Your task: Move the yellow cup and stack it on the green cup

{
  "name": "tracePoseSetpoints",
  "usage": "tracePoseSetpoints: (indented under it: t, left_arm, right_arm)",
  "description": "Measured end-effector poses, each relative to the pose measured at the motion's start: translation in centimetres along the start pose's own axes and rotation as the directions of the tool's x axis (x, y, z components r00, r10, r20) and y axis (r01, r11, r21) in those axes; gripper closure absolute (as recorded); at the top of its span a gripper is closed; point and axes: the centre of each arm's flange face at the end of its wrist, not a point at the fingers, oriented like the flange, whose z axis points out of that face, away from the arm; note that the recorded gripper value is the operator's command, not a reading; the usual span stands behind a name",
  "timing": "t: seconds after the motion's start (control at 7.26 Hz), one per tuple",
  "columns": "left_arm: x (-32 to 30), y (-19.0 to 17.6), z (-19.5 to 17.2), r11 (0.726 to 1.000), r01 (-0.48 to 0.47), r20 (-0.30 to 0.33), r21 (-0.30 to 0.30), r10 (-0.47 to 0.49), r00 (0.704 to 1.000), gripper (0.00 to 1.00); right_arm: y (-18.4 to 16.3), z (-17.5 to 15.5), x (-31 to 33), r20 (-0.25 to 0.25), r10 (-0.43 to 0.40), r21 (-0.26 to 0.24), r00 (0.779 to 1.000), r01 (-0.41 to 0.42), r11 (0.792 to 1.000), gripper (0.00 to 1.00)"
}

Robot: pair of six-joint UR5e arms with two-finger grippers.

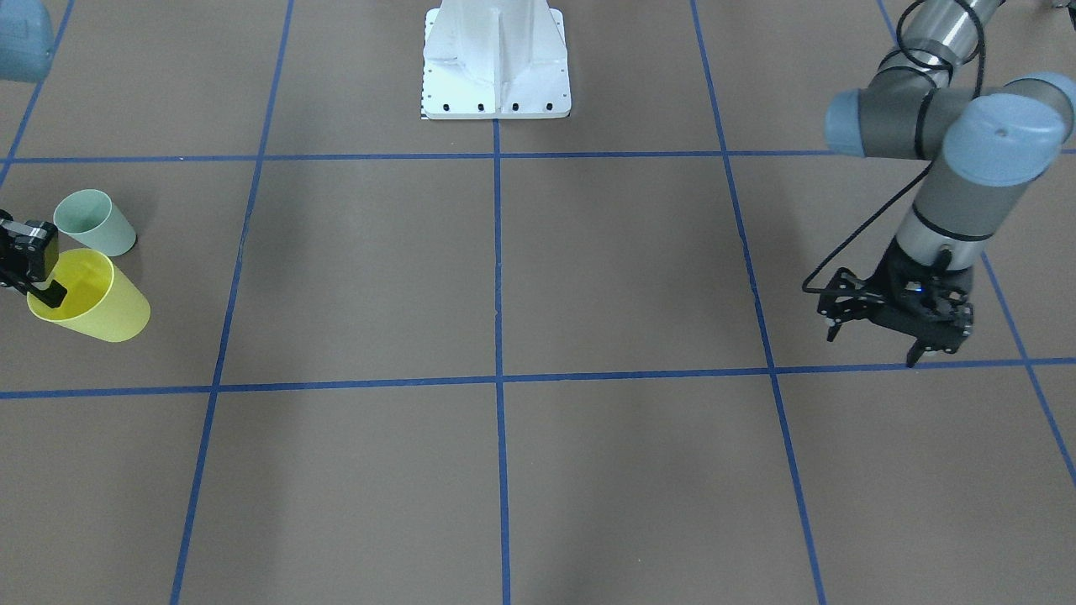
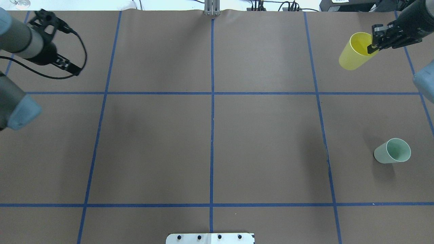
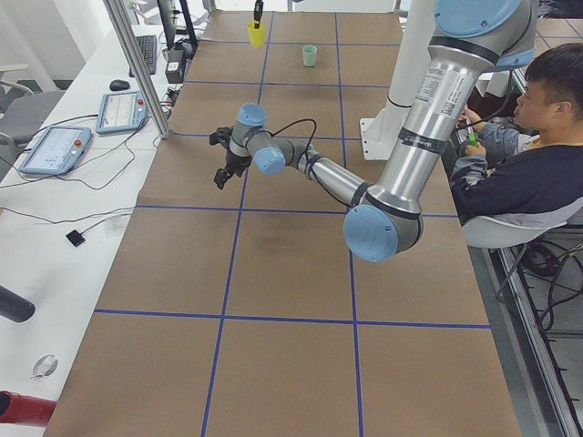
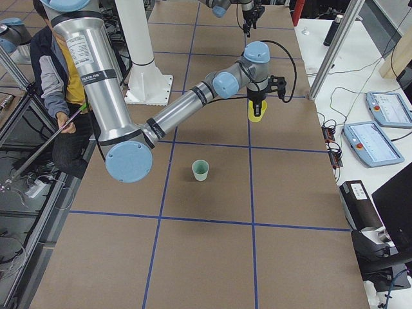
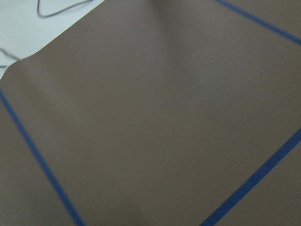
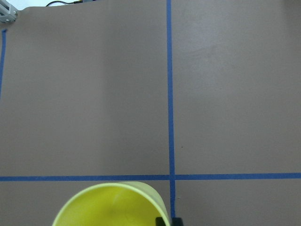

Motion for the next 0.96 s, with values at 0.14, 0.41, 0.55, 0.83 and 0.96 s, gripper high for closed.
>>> tracePoseSetpoints:
  t: [0.14, 0.41, 0.55, 0.83, 0.96]
  left_arm:
    - [-5.1, 2.9, -1.2, 0.999, -0.012, 0.016, -0.036, 0.013, 1.000, 0.00]
    - [-13.6, 9.5, -2.7, 0.993, 0.029, 0.057, -0.111, -0.022, 0.998, 0.00]
    - [-16.7, 11.9, -4.1, 0.982, 0.096, 0.050, -0.160, -0.090, 0.995, 0.00]
    - [-19.8, 16.5, -6.2, 0.963, 0.151, 0.005, -0.224, -0.154, 0.988, 0.00]
    - [-20.6, 18.2, -6.4, 0.951, 0.178, 0.001, -0.255, -0.183, 0.983, 0.00]
  right_arm:
    - [0.8, -0.3, 2.0, -0.012, -0.021, 0.001, 1.000, 0.021, 1.000, 1.00]
    - [2.7, -1.1, 6.4, -0.037, -0.074, -0.005, 0.997, 0.074, 0.997, 1.00]
    - [4.0, -1.0, 8.2, -0.047, -0.093, -0.019, 0.995, 0.092, 0.996, 1.00]
    - [8.4, -0.3, 12.3, -0.071, -0.134, -0.076, 0.988, 0.129, 0.989, 1.00]
    - [11.3, -0.3, 14.0, -0.076, -0.146, -0.103, 0.986, 0.138, 0.985, 1.00]
